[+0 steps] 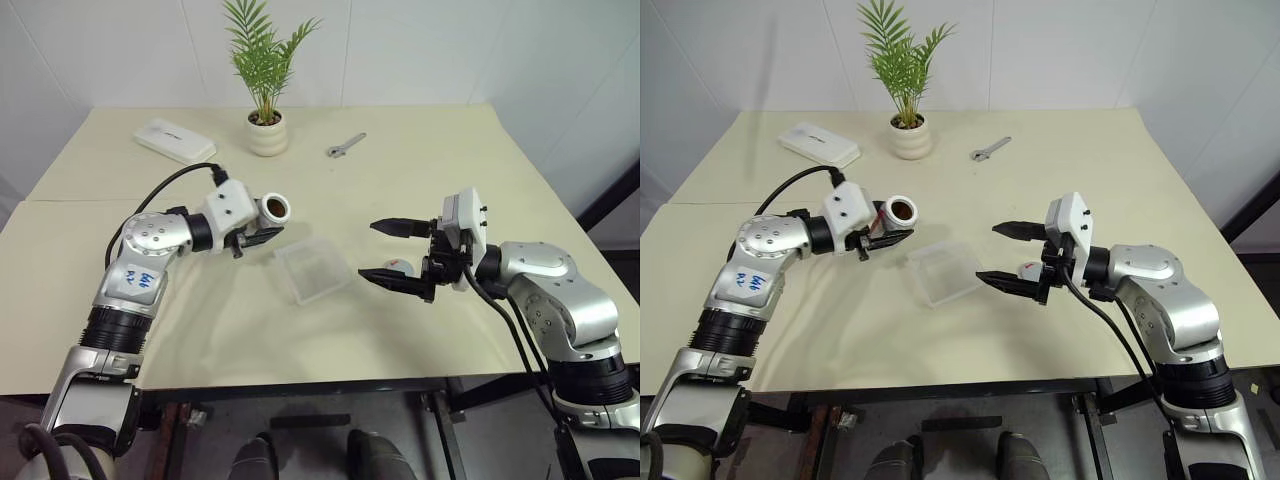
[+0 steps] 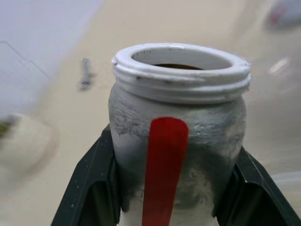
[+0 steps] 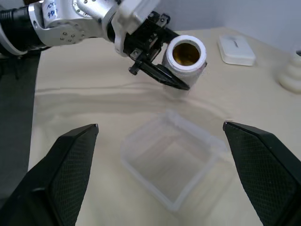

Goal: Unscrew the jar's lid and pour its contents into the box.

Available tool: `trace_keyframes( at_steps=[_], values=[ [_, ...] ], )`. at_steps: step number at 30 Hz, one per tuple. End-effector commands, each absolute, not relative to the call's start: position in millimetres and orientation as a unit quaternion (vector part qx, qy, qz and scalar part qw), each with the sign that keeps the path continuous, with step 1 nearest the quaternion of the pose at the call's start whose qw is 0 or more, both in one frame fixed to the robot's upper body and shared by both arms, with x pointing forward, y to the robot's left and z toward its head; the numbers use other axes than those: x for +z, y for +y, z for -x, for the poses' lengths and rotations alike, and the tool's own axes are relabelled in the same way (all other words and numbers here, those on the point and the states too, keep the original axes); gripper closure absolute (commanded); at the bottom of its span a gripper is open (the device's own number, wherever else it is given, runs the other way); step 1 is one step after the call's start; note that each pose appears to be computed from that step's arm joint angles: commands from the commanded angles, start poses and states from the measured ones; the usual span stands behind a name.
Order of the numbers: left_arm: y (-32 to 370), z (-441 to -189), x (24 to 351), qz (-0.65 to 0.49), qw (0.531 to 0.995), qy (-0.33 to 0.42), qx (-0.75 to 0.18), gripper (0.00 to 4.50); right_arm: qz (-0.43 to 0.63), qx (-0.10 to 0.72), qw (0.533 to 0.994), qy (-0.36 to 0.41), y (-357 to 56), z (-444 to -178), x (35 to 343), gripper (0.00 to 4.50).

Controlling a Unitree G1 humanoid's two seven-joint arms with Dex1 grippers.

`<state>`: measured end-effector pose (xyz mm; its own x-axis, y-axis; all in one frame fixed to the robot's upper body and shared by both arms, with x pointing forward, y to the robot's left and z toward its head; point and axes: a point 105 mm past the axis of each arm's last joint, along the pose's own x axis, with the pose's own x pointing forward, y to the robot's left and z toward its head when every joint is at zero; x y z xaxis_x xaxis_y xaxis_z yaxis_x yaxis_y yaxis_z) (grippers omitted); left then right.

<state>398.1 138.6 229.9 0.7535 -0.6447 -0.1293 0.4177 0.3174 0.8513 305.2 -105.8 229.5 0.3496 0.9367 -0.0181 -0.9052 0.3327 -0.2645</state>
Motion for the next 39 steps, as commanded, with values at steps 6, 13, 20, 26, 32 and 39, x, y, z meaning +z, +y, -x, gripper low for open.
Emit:
trace_keyframes(
  at_steps=[6,13,20,26,32,39],
  values=[
    [93.3,-378.7,263.9,-0.794,0.451,-0.377,-0.152,2.55,0.11,0.539,0.829,-0.098,-111.4,-306.6,238.8,0.03],
    [85.1,-389.4,247.2,-0.849,0.322,-0.406,-0.104,2.55,0.088,0.534,0.834,-0.107,-105.7,-309.3,238.7,0.03],
    [69.8,-386.4,236.3,-0.859,0.287,-0.413,-0.1,2.55,0.07,0.534,0.836,-0.108,-100.1,-309.6,236.0,0.03],
    [74.4,-382.5,231.7,-0.86,0.307,-0.391,-0.113,2.55,0.063,0.537,0.834,-0.107,-96.3,-309.0,233.6,0.03],
    [89.6,-379.2,244.1,-0.839,0.379,-0.37,-0.12,2.55,0.06,0.54,0.833,-0.106,-96.0,-309.4,233.0,0.03],
    [150.4,-398.3,260.4,-0.703,0.658,-0.241,-0.121,2.55,0.066,0.55,0.826,-0.102,-95.8,-306.5,229.9,0.03]
  ],
)
